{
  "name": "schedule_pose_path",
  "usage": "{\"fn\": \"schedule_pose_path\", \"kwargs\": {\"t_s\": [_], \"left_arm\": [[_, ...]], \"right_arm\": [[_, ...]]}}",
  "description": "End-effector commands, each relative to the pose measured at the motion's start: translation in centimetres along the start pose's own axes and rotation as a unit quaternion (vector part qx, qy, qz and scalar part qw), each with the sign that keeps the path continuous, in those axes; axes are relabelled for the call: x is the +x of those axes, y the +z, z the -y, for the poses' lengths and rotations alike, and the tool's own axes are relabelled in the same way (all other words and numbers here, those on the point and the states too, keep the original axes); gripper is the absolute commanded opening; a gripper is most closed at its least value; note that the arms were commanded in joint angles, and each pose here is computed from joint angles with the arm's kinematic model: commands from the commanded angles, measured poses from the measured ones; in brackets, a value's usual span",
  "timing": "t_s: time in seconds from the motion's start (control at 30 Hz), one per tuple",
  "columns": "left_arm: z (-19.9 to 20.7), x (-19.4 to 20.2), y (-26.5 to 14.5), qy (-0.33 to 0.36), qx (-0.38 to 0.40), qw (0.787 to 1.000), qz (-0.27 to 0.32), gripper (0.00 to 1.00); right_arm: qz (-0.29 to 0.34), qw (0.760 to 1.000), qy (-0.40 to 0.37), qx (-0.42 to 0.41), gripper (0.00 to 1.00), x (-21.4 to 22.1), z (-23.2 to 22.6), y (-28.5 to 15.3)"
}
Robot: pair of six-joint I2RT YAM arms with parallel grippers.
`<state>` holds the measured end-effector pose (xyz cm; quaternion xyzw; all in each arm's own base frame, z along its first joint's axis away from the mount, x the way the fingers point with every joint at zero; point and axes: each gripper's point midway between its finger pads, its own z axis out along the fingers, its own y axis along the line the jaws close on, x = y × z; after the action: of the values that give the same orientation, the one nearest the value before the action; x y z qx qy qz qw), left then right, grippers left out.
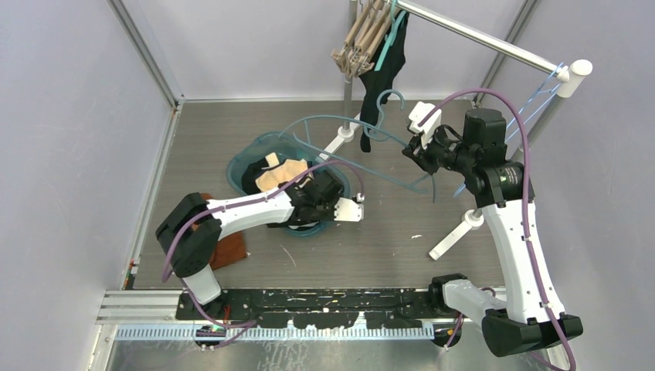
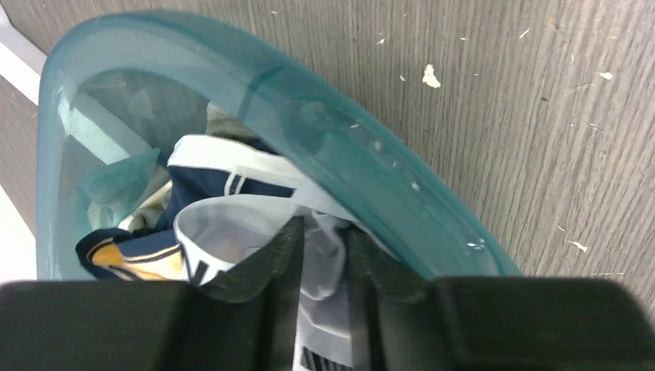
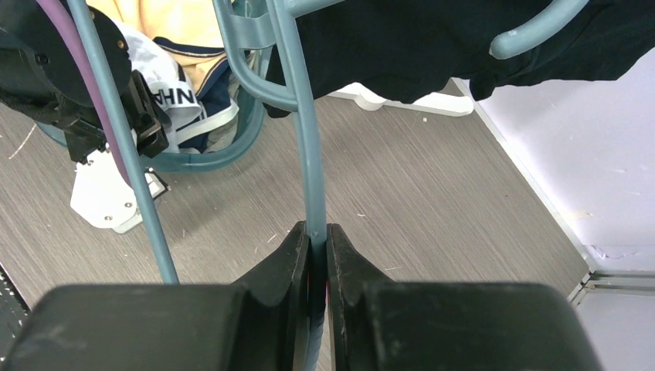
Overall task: Remove the underwear clipped to the hanger
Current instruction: Place the underwear in the bin.
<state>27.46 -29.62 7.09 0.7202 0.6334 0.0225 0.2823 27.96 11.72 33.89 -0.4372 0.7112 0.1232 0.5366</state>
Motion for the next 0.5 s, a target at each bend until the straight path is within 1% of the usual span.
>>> {"fn": "schedule_pose_path", "kwargs": {"t_s": [0.0,0.1,0.2,0.27,0.33,0.4,0.47], "left_arm": [[-1.5,-2.0,-2.4,-0.006,-0.022,0.999,0.042,0.37],[-1.9,-2.8,-5.2,-0.008,-0.031,0.997,0.07,0.6],[-1.4,-3.1,-8.3,0.002,-0.018,0.995,0.095,0.77],[-1.4,-3.3,-10.8,0.006,-0.023,0.993,0.115,0.84],[-1.1,-3.4,-12.9,0.013,-0.023,0.991,0.13,0.89],[0.0,-3.1,-15.1,0.025,-0.003,0.989,0.144,0.95],[2.2,-2.5,-17.2,0.04,0.044,0.987,0.15,0.99]], "right_arm": [[0.04,0.998,-0.049,0.006,0.01,-2.5,0.5,-0.8],[0.054,0.997,-0.063,-0.01,0.01,-3.2,0.1,-0.8],[0.07,0.994,-0.079,-0.036,0.01,-3.9,-0.7,-0.9],[0.08,0.991,-0.09,-0.051,0.01,-4.3,-1.2,-1.0],[0.085,0.991,-0.092,-0.054,0.01,-4.6,-1.3,-1.0],[0.086,0.991,-0.087,-0.049,0.01,-5.0,-1.0,-1.1],[0.089,0.992,-0.084,-0.043,0.01,-5.5,-0.5,-1.1]]}}
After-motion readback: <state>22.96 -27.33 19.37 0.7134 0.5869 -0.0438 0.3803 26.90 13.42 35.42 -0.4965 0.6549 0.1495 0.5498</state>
